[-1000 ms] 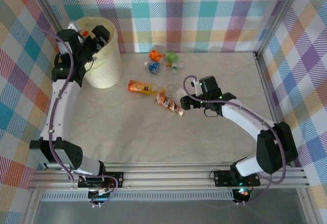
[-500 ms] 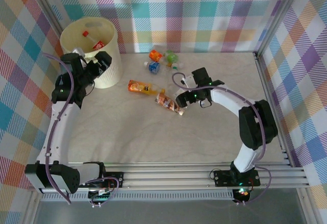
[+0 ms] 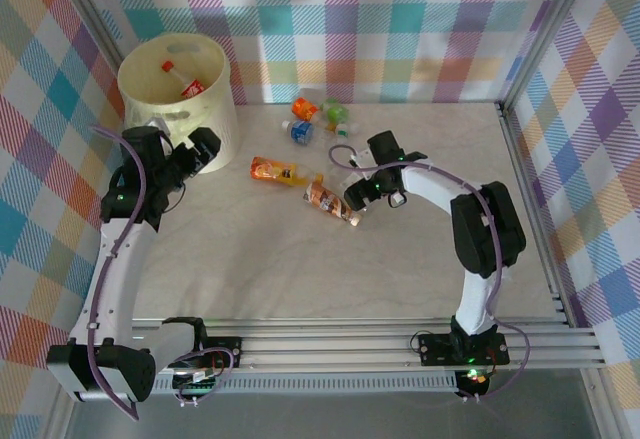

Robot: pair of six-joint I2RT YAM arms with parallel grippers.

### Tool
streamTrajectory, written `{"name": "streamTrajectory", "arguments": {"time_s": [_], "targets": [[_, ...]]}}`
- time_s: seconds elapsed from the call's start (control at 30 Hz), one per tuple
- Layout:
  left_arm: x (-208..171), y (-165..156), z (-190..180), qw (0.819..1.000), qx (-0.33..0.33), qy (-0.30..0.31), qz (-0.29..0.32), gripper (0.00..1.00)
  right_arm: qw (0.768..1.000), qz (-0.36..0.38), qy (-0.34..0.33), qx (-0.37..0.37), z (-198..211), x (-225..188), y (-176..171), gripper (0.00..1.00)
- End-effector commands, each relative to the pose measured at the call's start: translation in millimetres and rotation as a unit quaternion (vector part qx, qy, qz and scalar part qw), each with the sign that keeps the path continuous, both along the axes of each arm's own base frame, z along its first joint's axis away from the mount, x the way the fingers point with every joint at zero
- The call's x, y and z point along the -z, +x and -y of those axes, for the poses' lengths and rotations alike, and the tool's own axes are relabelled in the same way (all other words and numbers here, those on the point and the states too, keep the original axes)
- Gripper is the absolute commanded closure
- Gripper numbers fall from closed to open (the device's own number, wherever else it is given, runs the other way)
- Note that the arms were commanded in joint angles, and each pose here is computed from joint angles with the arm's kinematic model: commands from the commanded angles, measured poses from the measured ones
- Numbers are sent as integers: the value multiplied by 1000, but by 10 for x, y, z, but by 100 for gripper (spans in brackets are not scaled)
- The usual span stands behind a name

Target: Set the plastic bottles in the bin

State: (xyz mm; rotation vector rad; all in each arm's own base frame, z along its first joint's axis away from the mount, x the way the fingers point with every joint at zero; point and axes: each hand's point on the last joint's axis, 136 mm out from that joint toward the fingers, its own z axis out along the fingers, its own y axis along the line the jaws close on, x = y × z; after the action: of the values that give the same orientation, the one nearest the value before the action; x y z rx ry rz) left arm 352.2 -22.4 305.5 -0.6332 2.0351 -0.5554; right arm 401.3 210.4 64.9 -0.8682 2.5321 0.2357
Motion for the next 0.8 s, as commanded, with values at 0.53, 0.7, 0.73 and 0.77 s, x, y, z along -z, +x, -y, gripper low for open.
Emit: {"name": "streamTrajectory", "arguments": {"time_s": [0.53, 0.7, 0.73, 0.77], "targets": [[147, -28, 58, 1000, 13, -3, -14, 0, 1000, -18, -15, 2, 70, 129, -79, 7], [121, -31, 194, 999, 37, -39, -1, 0, 1000, 1, 12, 6, 26, -53, -90, 20], [116, -46, 221, 998, 42, -44, 2, 0, 1000, 8, 15, 9, 27, -101, -84, 23], [113, -57, 247, 998, 48, -48, 4, 0, 1000, 15, 16, 15, 38, -143, -74, 25]]}}
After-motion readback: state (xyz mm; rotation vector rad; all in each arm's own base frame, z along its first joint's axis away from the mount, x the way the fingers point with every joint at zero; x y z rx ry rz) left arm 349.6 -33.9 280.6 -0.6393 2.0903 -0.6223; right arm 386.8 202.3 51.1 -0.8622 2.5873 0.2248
